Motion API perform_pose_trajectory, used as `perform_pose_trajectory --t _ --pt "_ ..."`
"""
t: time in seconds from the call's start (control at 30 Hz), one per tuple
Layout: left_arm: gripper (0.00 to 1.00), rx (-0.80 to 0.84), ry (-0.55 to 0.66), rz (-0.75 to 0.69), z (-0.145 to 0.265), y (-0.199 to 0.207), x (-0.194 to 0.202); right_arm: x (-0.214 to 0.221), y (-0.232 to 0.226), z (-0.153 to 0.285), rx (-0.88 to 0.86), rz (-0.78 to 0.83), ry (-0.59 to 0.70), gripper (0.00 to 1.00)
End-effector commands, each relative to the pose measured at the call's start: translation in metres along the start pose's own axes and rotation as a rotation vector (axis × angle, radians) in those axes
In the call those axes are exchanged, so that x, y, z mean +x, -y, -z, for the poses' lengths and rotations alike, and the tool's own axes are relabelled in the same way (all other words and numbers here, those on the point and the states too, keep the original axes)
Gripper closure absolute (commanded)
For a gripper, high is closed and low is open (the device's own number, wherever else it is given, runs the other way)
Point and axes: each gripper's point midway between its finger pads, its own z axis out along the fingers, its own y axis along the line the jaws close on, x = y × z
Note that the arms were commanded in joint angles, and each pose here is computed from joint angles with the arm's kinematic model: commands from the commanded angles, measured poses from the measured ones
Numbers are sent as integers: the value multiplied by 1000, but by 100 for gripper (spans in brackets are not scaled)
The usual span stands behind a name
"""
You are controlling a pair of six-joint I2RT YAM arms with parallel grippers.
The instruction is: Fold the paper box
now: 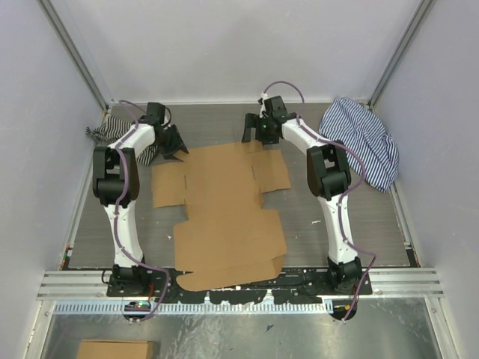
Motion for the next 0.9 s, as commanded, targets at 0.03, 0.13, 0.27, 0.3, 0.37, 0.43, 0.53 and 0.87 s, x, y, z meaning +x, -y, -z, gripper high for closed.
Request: perform_pose_trajectory --t 0.03,0.13,0.27,0.3,0.37,0.43,0.53,0.87 --pt "47 26 -2 -13 -1 3 3 -7 -29 28 -104 -7 3 5" --pt "47 30 -14 -10 -2 4 6 -10 -42 35 -150 -12 10 6" --pt "50 32 -16 -13 -3 5 7 -14 -54 44 -165 4 27 7" --pt "50 33 -17 -16 -3 6 8 -15 -57 46 -169 6 30 7" --pt "53 34 -19 -17 -3 7 9 -15 -62 50 -180 7 31 7" --pt "54 34 -27 -18 -5 7 11 -16 -68 54 -199 9 34 7" --pt "55 29 -42 -17 -9 6 16 -17 -77 60 -221 12 37 7" --pt "58 36 -54 -24 -12 10 21 -10 -115 52 -294 34 11 8"
